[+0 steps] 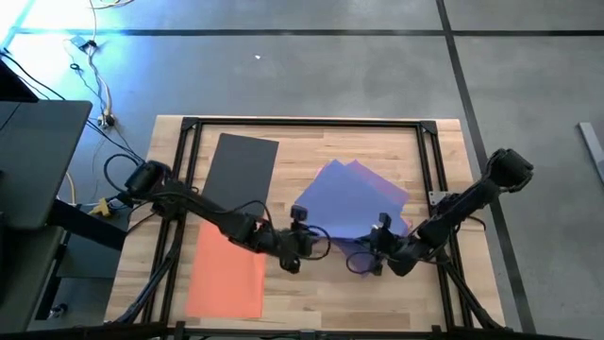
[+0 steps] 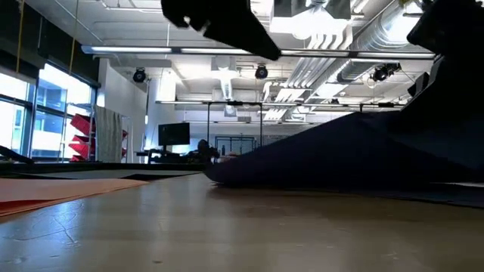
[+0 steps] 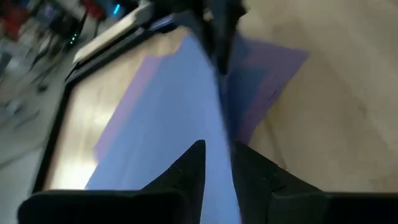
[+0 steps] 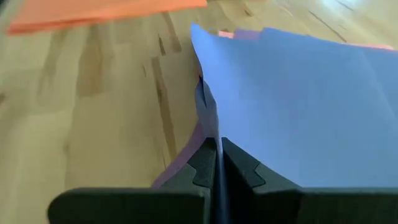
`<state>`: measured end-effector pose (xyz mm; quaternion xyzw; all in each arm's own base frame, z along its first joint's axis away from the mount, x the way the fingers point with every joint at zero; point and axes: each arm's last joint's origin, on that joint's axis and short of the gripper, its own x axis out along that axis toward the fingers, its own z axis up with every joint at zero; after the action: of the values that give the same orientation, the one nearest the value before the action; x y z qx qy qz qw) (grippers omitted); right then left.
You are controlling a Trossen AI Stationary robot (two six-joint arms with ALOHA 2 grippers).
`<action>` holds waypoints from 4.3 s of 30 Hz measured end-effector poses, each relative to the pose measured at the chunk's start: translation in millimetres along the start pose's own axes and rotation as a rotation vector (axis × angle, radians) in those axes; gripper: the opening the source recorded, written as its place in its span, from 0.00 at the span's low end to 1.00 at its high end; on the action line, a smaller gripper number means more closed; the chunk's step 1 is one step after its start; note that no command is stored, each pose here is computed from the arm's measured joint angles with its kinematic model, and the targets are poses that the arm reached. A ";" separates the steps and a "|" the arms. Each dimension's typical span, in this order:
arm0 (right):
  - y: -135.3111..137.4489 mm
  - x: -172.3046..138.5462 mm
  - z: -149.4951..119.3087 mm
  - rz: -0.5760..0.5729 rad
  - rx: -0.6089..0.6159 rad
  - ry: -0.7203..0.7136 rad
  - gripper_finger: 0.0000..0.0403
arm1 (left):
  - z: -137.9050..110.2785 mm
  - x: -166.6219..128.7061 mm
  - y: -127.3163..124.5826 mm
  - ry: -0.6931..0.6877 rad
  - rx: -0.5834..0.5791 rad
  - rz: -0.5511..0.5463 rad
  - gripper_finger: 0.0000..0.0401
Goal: Organize paper
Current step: Put the blue paper on the top middle of the table
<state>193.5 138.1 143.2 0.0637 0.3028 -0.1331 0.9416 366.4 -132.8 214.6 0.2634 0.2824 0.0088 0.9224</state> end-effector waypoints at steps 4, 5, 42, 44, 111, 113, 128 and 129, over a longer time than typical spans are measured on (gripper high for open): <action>2.2 -1.6 3.9 -0.009 0.065 0.019 0.00 | -21.5 10.8 1.3 -0.075 -0.003 -0.089 0.22; 3.1 -1.8 5.3 -0.007 0.071 0.017 0.00 | -26.7 13.1 2.6 -0.087 -0.012 -0.094 0.24; 17.5 -5.7 16.0 0.139 -0.091 0.000 0.17 | -86.6 48.0 -4.4 0.136 0.088 0.110 0.00; 22.5 -8.8 17.3 0.175 -0.129 -0.032 0.26 | -86.0 47.1 -5.7 0.140 0.092 0.126 0.00; -25.4 103.1 144.7 -0.497 -0.324 0.246 0.00 | -36.1 -110.7 27.6 0.157 -0.040 0.730 0.35; -39.3 108.7 160.6 -0.491 -0.295 0.249 0.00 | -33.9 -121.0 28.6 0.128 -0.068 0.717 0.34; -69.1 159.5 192.9 -0.571 -0.280 0.469 0.00 | -32.6 -133.2 28.6 0.099 -0.084 0.681 0.34; -67.6 166.3 191.0 -0.572 -0.294 0.503 0.00 | -32.6 -133.2 28.6 0.098 -0.087 0.681 0.34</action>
<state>409.5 -0.1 197.4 -0.1280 0.5450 -0.3251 0.7622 241.1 -114.4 274.5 0.3021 0.2217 0.3407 0.8623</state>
